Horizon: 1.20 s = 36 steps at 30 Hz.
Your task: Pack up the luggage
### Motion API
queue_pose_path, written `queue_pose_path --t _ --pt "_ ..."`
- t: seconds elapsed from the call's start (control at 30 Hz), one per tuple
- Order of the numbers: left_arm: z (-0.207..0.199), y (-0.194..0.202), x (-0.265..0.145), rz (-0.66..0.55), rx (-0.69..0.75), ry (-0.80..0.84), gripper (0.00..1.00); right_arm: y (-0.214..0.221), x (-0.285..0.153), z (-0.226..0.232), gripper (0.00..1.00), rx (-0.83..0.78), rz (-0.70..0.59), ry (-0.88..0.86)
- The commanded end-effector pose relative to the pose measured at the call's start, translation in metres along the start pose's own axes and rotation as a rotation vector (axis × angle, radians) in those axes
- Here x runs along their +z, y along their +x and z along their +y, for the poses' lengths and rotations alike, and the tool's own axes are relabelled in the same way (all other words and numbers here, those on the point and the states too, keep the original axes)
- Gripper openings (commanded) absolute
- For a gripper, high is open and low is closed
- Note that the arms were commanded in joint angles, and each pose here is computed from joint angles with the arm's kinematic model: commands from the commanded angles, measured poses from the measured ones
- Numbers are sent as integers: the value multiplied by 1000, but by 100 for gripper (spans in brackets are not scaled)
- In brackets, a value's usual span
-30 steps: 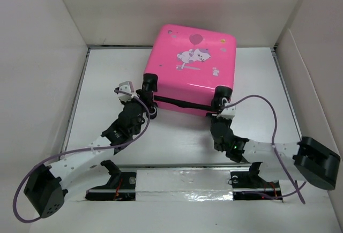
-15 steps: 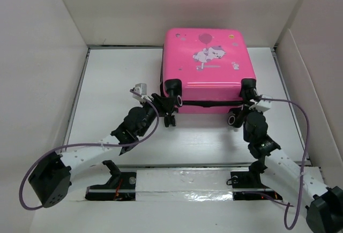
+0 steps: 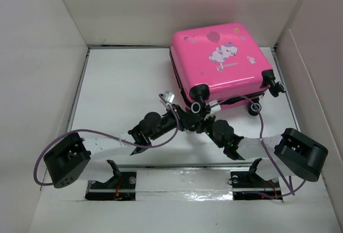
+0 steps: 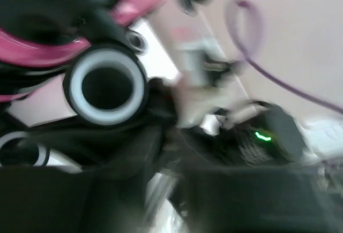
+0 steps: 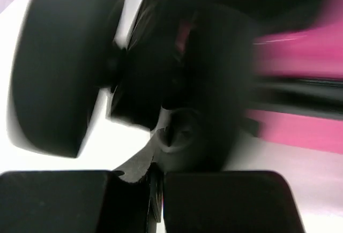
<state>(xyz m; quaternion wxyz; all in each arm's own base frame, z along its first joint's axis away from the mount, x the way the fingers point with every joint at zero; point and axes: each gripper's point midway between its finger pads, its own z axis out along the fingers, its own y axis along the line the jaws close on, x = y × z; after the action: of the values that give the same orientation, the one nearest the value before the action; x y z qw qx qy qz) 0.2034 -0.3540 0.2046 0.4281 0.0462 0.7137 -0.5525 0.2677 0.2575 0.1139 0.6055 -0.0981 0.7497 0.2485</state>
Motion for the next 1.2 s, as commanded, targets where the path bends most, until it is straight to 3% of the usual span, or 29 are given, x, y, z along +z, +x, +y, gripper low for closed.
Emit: queue_pose_path --t 0.0,0.17,0.33,0.57,0.6,0.63,0.73,0.77,0.87,0.97,1.17 --pt "-59 -2 -17 38 -5 240 0 -51 6 32 0 133 -178 -147" --pt "-55 7 -21 65 -20 250 0 -59 25 86 0 88 -135 -280" --pt "-50 -17 -31 -9 -7 228 0 -44 15 117 0 98 -87 -361" --pt "-7 -41 -53 -108 63 -23 0 -49 -20 33 0 101 -53 -58" --pt "-3 -55 -57 -162 93 -69 22 -54 -32 26 0 119 -65 -66" --pt "4 -57 -59 -166 113 -113 38 -43 -37 15 2 112 -22 -45" --pt "33 -58 -64 -140 177 -278 73 -31 -52 -8 19 119 18 -6" --pt "41 -53 -64 -111 195 -317 77 -29 -56 -10 36 124 26 -6" --pt "42 -44 -49 -45 245 -359 83 -36 -68 -26 58 137 12 53" --pt "32 -45 -28 -45 279 -371 89 -58 -78 -35 70 150 -28 85" --pt "20 -48 17 -38 284 -339 97 -75 -90 -49 82 139 -49 128"
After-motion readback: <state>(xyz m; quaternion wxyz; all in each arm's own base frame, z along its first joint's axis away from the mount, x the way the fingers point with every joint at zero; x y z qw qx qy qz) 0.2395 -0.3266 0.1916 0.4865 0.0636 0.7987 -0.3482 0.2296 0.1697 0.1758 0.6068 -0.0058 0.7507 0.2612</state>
